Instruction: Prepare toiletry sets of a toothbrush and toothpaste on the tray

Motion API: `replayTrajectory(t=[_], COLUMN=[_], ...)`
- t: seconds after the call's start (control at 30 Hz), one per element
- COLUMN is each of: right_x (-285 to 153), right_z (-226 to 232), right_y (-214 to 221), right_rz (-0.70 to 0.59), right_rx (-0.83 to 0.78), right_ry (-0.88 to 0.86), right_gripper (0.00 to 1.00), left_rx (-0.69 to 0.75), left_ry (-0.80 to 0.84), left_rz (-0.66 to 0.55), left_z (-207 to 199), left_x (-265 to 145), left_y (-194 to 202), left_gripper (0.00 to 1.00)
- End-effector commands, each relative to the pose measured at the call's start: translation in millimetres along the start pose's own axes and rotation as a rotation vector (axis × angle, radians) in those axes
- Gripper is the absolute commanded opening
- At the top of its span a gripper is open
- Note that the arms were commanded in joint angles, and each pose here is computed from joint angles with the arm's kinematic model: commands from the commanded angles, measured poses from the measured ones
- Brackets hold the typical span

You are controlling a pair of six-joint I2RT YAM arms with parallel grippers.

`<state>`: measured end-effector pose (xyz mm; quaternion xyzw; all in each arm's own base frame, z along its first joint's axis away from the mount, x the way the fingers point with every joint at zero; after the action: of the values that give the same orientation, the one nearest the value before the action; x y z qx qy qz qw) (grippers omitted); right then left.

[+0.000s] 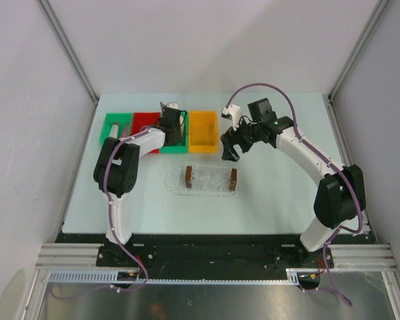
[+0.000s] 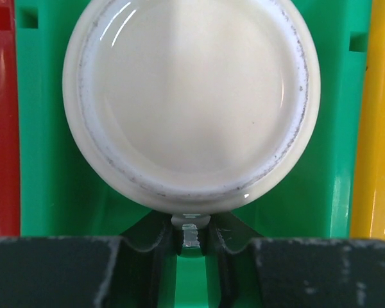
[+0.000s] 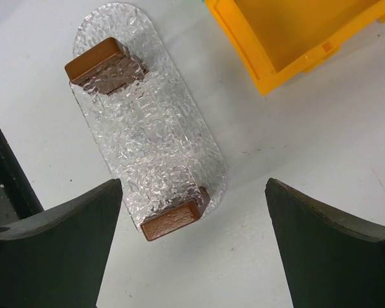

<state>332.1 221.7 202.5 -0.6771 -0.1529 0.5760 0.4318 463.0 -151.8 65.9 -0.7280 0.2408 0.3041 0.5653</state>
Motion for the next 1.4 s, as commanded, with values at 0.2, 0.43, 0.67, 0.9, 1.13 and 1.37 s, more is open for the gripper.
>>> replayTrajectory(t=[0.2,0.43,0.67,0.9,1.13,1.37], right_x=[-0.6,-1.2,-6.6,-27.1,-42.3,-49.4], right_z=[2.0,1.2,-0.8,-10.5,-8.8,4.6], right_y=[-1.8,-5.9,-14.1,-43.8,-88.8,-122.1], right_rz=[-0.014,-0.031,-0.059,-0.232,-0.483,-0.605], right_rx=[-0.002,-0.006,-0.022,0.033,0.116,0.159], right_ry=[-0.025,-0.021,0.006,-0.014,-0.213,-0.378], right_gripper=[1.00,1.00,1.00,1.00,1.00,0.98], left_rx=[-0.051,-0.022,0.006,0.105,0.156,0.160], left_ry=[0.027,0.058,0.210,0.592,0.830,1.035], left_rz=[-0.160,-0.214,-0.221,-0.162,-0.197,-0.212], left_z=[-9.3,-10.5,-24.5,-50.4,-55.4,-65.2], left_x=[-37.8,-60.4,-89.8,-150.0,-220.1,-276.5], left_y=[-55.9,-76.8,-92.6,-92.5,-100.5,-93.5], left_gripper=[0.00,0.00,0.00,0.00,0.00,0.00])
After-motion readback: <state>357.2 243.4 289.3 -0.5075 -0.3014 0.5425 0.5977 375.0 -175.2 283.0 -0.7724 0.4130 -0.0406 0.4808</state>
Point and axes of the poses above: each gripper's point midway between its finger pads, its own x axis out along the fingers, its own z axis along the line the jaws close on, y = z × x, the point moved 4 cm from there along -x, back along the fingers, and after that the axes turned 9 degrees about -x, right-handed, at the moved point
